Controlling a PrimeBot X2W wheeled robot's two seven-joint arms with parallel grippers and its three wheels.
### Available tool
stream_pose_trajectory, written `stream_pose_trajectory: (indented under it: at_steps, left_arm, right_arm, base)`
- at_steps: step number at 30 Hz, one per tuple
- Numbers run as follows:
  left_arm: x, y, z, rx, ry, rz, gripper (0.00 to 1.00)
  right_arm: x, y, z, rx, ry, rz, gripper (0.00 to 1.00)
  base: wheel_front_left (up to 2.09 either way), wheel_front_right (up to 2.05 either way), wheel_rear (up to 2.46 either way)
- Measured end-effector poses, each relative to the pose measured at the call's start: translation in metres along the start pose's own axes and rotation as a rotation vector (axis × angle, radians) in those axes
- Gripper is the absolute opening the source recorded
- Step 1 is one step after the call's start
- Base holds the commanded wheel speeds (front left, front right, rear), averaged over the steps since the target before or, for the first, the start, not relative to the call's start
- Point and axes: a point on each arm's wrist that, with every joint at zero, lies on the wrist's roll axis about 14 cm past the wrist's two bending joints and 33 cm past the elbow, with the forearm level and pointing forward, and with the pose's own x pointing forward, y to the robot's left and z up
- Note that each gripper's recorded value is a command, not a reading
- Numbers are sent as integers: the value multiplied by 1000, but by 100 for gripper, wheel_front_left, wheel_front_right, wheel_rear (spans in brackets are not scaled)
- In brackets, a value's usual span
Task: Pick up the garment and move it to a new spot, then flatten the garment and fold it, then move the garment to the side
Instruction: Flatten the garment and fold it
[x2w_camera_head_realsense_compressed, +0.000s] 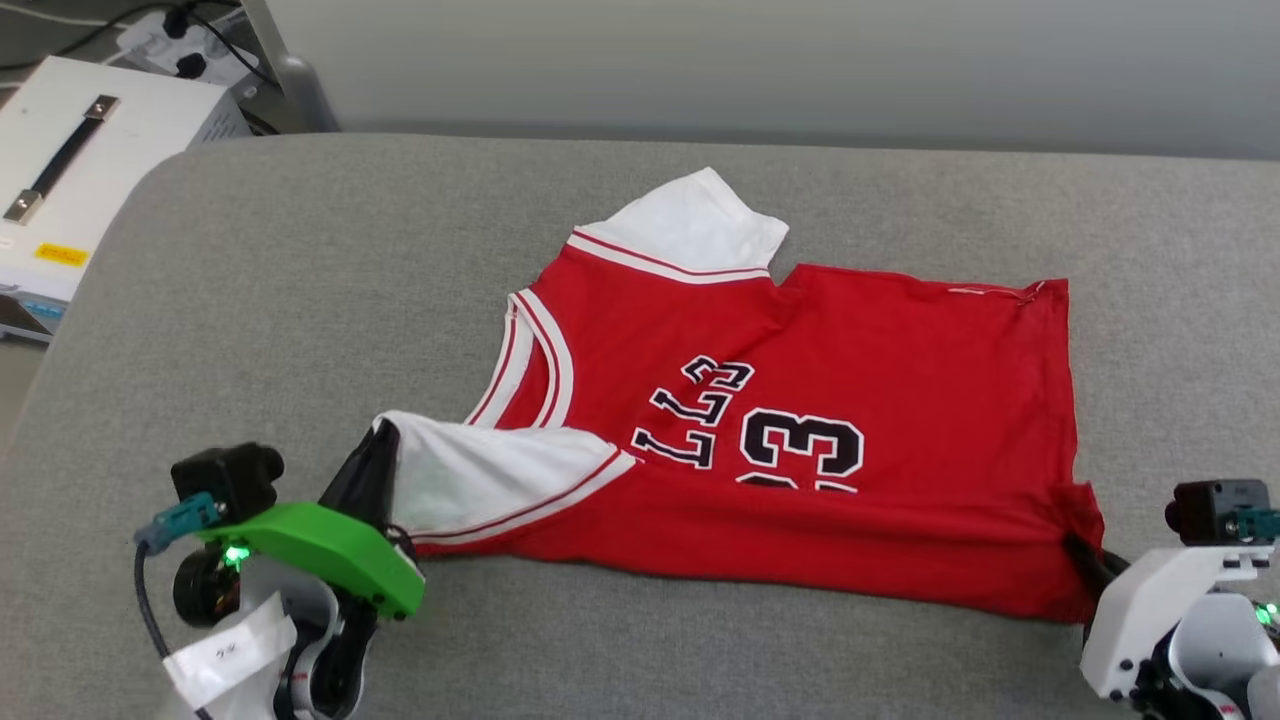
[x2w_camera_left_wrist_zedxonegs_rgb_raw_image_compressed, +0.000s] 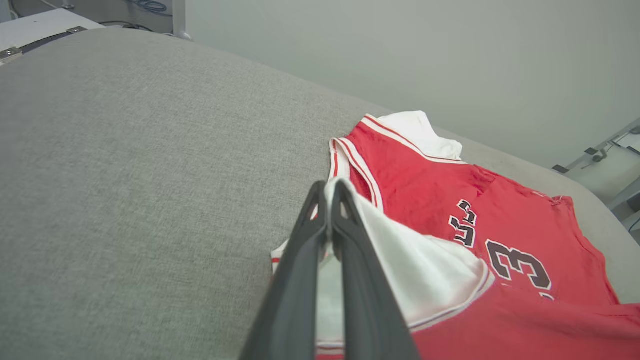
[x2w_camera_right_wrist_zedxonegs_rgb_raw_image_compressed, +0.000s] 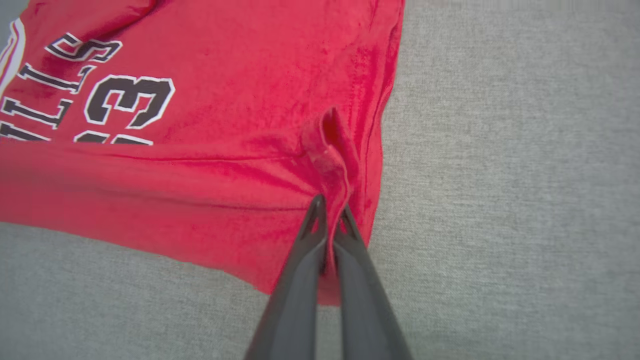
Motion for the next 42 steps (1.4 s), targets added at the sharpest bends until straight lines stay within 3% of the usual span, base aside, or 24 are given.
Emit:
stream_pose_trajectory:
  at_steps: [12,13,15,16,17,18,19,31,37,42]
  left_arm:
    - [53,13,-65,-4,184,-3,0]
    - [54,13,-71,-10,201,-3,0]
    - [55,12,-82,-17,235,-6,0]
    - [56,12,-85,-24,247,-7,17]
    - [56,12,-86,-24,249,-7,39]
    - [57,13,-85,-19,245,-7,82]
    - [56,13,-84,-17,242,-6,100]
    - [45,34,-31,95,127,20,100]
    - [32,30,-31,150,299,-18,100]
    - [12,29,-53,115,529,-30,100]
  right_arm:
    - [47,-13,-9,-28,79,-30,0]
    - [50,-14,-10,-25,79,-31,9]
    - [53,-16,-12,-18,80,-35,49]
    - [55,-15,-10,-16,69,-33,100]
    - [55,-15,-8,-12,48,-31,100]
    - [55,-14,-4,-3,20,-29,100]
    - [55,-13,-1,4,-7,-28,100]
    - [20,0,69,-41,-444,-13,100]
    - [-2,10,83,-44,-519,-13,100]
    - [-13,10,80,-31,-513,-32,100]
  base:
    - [0,0,0]
    - [0,0,0]
    - [0,0,0]
    - [0,0,0]
    - [0,0,0]
    - [0,0,0]
    - [0,0,0]
    - [0,0,0]
    - [0,0,0]
    - [0,0,0]
